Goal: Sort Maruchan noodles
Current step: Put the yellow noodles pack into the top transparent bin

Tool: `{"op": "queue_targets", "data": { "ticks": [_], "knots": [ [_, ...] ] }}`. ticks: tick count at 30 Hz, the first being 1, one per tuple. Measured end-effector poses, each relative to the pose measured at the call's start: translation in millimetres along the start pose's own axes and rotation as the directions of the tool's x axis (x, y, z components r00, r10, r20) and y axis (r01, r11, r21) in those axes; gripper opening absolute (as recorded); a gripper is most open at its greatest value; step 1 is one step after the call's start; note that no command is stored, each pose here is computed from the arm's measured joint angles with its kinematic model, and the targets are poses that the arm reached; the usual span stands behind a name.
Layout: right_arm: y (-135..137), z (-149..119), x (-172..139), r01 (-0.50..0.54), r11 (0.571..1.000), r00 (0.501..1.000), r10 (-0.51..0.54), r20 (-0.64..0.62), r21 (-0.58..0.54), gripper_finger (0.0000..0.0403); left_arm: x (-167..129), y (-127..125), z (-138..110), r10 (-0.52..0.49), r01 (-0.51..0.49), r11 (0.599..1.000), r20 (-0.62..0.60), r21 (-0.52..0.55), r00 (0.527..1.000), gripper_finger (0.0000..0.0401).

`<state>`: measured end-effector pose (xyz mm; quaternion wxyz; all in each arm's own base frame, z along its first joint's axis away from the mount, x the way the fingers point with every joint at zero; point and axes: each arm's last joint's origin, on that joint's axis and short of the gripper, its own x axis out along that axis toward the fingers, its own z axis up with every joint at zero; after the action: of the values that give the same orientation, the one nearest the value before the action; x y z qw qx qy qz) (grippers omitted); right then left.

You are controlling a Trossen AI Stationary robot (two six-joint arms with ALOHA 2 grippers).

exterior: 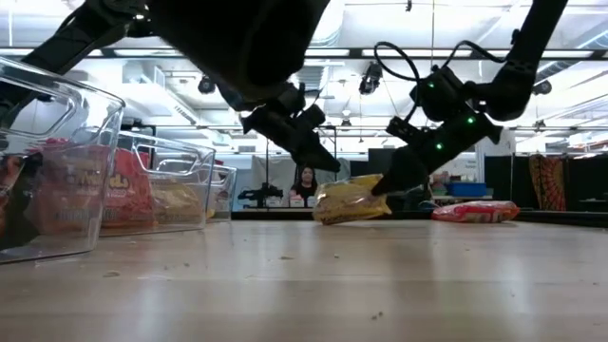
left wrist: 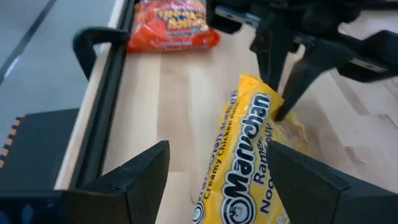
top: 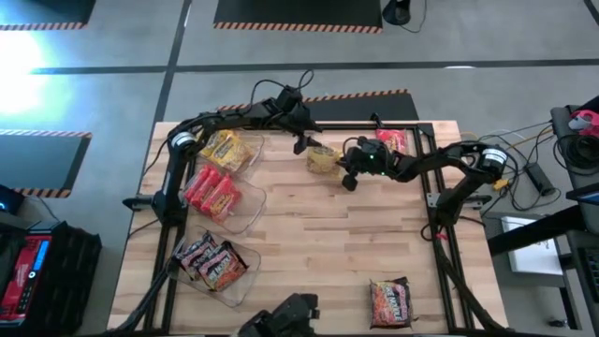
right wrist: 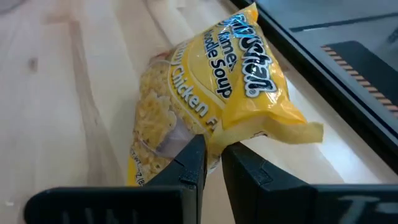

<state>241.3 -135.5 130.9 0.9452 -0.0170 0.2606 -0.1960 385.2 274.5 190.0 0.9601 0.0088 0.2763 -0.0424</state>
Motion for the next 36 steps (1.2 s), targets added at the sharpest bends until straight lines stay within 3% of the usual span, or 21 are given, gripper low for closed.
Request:
{"op": "queue_targets", "data": {
  "ticks": [7, 19, 36],
  "knots": [
    [4, 13, 4, -0.020, 0.996, 1.000, 0.020, 0.000, -0.092, 0.0040, 0, -13, -8, -0.168, 0.168, 0.986, -0.067, -0.003, 0.984, 0.0251],
    [14, 24, 6, -0.044, 0.982, 0.998, 0.051, 0.032, -0.185, 0.0040, 1, -13, -5, -0.138, 0.139, 0.990, -0.071, 0.023, 0.988, 0.0251],
    [16, 27, 6, -0.028, 0.970, 0.997, 0.045, 0.064, -0.242, 0.0040, 5, -26, -26, -0.283, 0.267, 0.957, -0.176, -0.110, 0.943, 0.0251]
  ]
}}
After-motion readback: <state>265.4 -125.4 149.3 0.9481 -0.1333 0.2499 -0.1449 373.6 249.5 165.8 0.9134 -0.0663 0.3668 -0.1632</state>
